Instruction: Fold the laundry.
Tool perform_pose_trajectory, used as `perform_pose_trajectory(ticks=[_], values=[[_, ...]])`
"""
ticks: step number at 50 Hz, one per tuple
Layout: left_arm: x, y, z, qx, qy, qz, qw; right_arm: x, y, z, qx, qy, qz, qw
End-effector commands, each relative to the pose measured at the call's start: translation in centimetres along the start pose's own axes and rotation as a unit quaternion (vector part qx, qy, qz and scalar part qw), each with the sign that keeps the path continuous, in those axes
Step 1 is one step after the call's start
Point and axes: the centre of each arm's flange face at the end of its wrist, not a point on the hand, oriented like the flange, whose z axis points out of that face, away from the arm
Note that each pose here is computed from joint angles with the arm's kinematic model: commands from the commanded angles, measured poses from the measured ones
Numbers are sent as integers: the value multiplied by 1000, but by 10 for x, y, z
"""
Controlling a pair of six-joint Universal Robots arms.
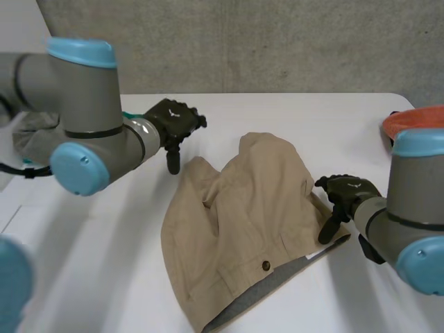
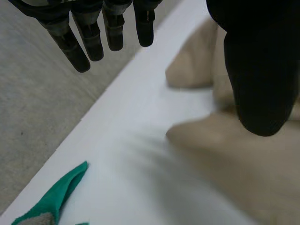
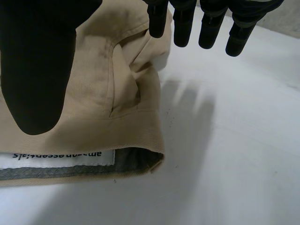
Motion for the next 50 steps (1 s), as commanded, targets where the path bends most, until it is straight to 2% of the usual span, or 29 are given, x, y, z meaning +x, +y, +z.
perform_pose_trajectory(ticks=[1,7,15,19,23,24,26,31,35,39,43,47,50], values=[[9,36,39,-25,44,71,996,-11,10,9,22,25,-14,999],[26,52,51,-31,71,116,990,-17,19,21,17,34,-32,999],[47,52,50,-31,94,114,988,-12,9,29,31,23,-26,999],[34,37,45,-23,52,107,993,-5,-2,33,45,9,-22,999],[-1,7,29,-5,-38,66,997,7,-25,40,82,12,-36,996],[-12,-7,19,8,-67,39,997,15,-42,45,108,21,-43,993],[-21,-21,6,19,-89,14,996,23,-63,50,143,28,-52,988],[-26,-43,-32,27,-109,-37,993,30,-115,65,231,20,-71,970],[-5,-36,-52,-3,-91,-49,995,26,-150,89,297,-19,-85,951],[13,-19,-48,-30,-81,-51,995,21,-153,118,325,-49,-98,940],[20,-3,-28,-35,-98,-66,992,25,-138,152,331,-50,-102,937],[13,9,2,-19,-140,-83,987,30,-123,175,328,-25,-102,939],[1,9,16,2,-165,-90,982,40,-127,176,328,27,-97,939]])
